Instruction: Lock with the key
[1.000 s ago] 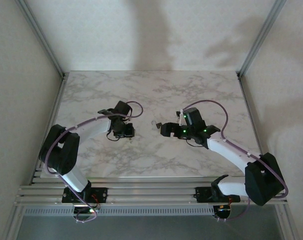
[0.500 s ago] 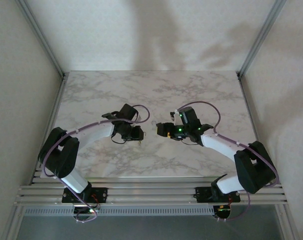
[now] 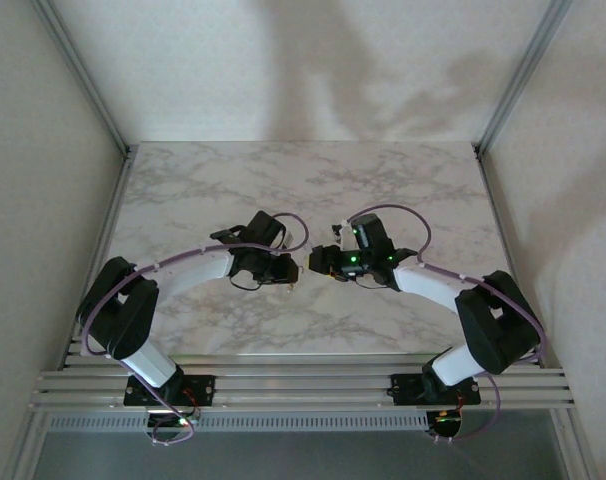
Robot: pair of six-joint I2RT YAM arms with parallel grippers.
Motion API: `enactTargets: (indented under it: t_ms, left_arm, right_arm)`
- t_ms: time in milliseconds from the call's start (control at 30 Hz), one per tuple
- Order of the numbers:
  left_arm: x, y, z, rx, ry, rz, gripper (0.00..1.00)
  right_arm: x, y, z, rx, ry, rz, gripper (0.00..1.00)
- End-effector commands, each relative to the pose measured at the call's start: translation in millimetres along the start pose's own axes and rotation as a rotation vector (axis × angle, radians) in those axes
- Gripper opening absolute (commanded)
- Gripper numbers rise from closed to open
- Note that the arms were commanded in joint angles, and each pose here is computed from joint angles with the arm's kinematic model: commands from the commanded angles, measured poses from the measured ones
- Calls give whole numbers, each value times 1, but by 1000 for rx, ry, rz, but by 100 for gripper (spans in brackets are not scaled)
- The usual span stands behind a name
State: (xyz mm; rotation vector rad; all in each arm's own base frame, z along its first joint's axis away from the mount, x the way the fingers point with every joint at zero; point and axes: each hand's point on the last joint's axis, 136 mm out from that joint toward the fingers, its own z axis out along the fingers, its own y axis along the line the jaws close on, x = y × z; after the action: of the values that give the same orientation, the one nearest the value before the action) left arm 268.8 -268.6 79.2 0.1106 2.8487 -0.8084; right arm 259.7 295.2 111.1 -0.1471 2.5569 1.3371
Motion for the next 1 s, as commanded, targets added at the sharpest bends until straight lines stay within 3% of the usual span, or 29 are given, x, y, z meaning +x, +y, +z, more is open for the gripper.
enactTargets:
  t_ms: [0,967]
  left_arm:
    - [-14,-30,-18,83,-56,26,0]
    - [-9,-60,-26,166,-59,60,0]
  right_arm:
    - [2,6,5,-30,15,0,45]
    - [1,8,5,-35,1,-19,21]
